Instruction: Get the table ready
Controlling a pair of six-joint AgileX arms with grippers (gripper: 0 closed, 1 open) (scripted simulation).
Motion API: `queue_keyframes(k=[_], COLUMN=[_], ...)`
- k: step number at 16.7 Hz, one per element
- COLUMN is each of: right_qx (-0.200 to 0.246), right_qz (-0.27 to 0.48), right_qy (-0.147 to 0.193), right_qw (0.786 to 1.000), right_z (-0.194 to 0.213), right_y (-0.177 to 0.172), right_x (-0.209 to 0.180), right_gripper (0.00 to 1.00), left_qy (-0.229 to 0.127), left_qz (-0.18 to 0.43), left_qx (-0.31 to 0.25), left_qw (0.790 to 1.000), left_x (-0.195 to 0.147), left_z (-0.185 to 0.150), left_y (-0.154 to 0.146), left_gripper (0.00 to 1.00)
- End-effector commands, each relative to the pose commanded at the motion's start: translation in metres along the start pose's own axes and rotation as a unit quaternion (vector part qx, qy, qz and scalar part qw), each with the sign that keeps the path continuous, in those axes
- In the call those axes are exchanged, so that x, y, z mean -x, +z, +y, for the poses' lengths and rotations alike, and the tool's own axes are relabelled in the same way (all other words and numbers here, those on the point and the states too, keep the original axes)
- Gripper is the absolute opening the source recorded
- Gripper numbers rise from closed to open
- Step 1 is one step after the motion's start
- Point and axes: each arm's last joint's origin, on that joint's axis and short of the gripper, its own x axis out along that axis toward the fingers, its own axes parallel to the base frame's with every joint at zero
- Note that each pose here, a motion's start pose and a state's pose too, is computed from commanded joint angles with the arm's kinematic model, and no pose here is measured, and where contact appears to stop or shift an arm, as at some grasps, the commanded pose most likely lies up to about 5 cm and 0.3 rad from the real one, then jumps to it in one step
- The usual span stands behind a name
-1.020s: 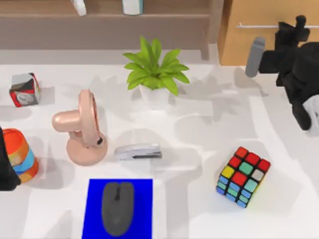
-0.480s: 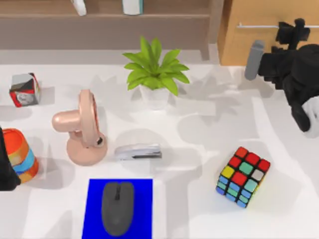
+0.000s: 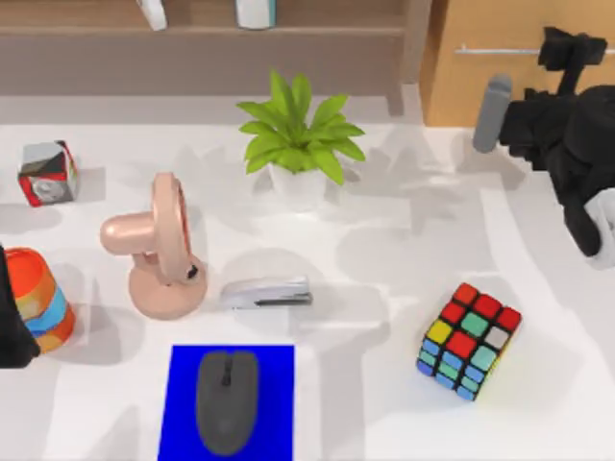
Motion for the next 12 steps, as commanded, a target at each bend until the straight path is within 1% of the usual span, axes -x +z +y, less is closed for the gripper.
queue_keyframes(k=[5,9,12], right_qx=[-0.001,0.002,0.003], right_qz=[-0.001,0.002,0.002], right_qy=[-0.002,0.007,0.012], right_qw=[1.0,1.0,1.0], right_z=[0.0,0.006,0.009], right_y=[0.001,-0.001,-0.001], right_x=[0.02,0.033,0.034], right_gripper=[1.0,1.0,1.0], left_qy=[0.0,0.0,0.0], left_qz=[0.0,0.0,0.0], left_qx=[0.0,0.0,0.0], left_qw=[1.0,1.0,1.0], left_x=[0.0,0.0,0.0], left_z=[0.0,0.0,0.0], left_y=[0.0,0.0,0.0], left_gripper=[1.0,1.0,1.0])
